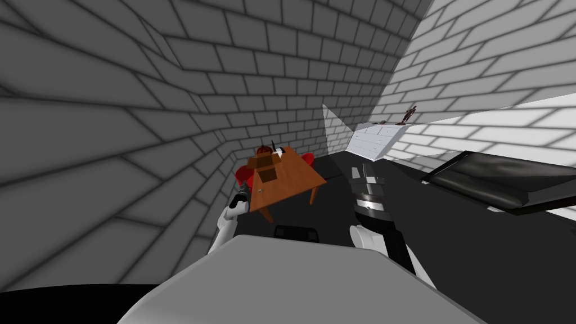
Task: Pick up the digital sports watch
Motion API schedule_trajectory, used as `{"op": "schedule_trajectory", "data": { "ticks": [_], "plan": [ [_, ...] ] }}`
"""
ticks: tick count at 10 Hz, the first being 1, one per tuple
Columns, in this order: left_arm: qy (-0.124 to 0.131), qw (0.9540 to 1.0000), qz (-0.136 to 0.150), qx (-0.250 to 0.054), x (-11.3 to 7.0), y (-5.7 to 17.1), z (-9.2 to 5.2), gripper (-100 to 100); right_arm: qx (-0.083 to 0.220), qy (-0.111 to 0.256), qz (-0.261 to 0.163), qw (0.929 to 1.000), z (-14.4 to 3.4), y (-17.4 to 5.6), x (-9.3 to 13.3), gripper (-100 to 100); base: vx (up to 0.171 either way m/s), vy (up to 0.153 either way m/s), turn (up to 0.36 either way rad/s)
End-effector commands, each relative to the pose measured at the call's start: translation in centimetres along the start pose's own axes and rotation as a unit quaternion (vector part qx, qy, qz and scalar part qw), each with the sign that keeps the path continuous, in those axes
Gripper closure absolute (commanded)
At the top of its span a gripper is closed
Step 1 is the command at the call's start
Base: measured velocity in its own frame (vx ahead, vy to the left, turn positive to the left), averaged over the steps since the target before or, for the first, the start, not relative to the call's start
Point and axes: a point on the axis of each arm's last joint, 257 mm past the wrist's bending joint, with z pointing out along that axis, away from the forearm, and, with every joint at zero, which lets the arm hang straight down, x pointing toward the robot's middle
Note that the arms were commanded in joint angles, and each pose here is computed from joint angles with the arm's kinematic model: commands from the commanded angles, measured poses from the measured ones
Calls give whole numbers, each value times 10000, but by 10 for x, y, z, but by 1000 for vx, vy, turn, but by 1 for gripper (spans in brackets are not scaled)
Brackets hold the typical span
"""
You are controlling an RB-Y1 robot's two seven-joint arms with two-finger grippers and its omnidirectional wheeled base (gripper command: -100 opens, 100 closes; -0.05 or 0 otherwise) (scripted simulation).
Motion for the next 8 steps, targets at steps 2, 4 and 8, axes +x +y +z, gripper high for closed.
{"op": "schedule_trajectory", "data": {
  "ticks": [2,4,8],
  "plan": [
    [-140,9985,-133,-514,-10,30,10,-100,0,0,0,10000,0,0,0,0,38,-62,-53],
    [-206,9964,-192,-800,-14,49,12,-100,0,0,0,10000,0,0,0,0,38,-52,-23],
    [-349,9884,-347,-1436,-20,88,15,-100,0,0,0,10000,0,0,0,0,38,-43,-31]
  ]
}}
